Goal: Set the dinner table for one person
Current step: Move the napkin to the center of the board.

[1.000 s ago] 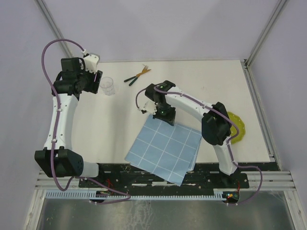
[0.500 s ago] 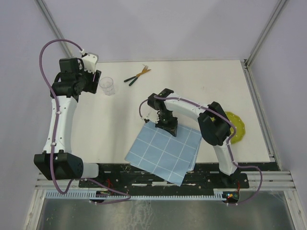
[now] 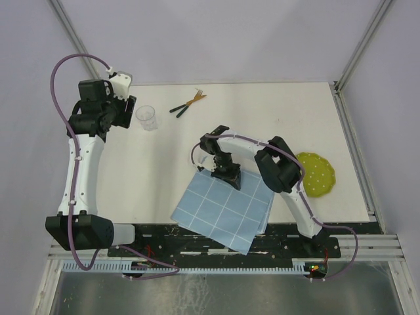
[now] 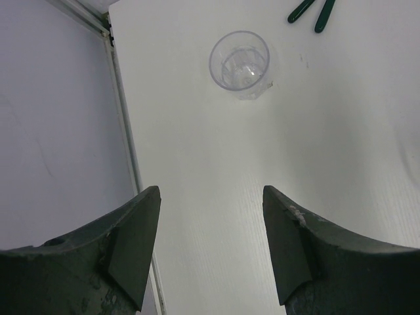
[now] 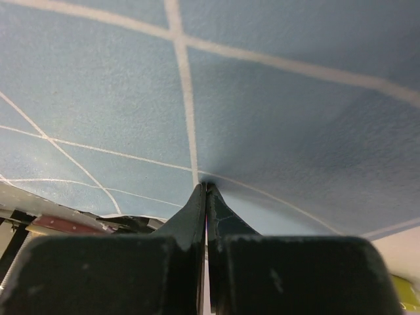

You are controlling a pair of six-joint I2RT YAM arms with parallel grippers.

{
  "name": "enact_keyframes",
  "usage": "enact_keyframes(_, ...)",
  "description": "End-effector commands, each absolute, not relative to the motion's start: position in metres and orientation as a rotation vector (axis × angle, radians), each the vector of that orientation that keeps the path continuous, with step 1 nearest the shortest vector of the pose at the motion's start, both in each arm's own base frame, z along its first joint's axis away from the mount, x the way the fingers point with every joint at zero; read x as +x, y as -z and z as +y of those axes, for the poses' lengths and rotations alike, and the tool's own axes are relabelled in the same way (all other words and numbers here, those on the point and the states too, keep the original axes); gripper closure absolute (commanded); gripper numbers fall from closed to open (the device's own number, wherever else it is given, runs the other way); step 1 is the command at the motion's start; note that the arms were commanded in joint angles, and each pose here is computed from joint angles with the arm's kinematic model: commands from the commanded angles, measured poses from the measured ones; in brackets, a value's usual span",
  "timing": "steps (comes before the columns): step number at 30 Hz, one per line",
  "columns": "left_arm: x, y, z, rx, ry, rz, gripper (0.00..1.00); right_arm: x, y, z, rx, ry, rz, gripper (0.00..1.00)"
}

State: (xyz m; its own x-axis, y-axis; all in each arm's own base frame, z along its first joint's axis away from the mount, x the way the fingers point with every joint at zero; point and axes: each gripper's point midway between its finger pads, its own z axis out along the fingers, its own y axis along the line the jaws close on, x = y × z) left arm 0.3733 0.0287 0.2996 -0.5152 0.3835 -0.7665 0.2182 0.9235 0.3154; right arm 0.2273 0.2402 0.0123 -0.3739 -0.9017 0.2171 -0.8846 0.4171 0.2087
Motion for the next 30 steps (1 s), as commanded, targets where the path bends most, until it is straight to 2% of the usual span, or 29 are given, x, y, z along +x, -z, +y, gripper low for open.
enact_keyframes(1, 0.373, -0.324, 0.033, 0.434, -0.287, 2.044, 0.3, 0.261, -0.007, 0.254, 1.569, 0.054, -2.47, 0.98)
enact_keyframes(11, 0.373, -0.322, 0.036, 0.42, -0.296, 2.056, 0.3, 0.374, -0.001, 0.256, 1.617, -0.258, -2.623, 0.98)
enact_keyframes(20, 0.374, -0.321, 0.035, 0.406, -0.286, 2.073, 0.3, 0.441, -0.008, 0.256, 1.653, -0.544, -2.822, 0.98)
enact_keyframes(25, 0.377, -0.322, 0.032, 0.399, -0.259, 2.075, 0.3, 0.471, -0.033, 0.267, 1.595, -0.551, -3.042, 0.98)
enact_keyframes(30, 0.376, -0.326, 0.03, 0.408, -0.252, 2.066, 0.3, 0.486, -0.105, 0.257, 1.496, -0.597, -3.259, 0.97)
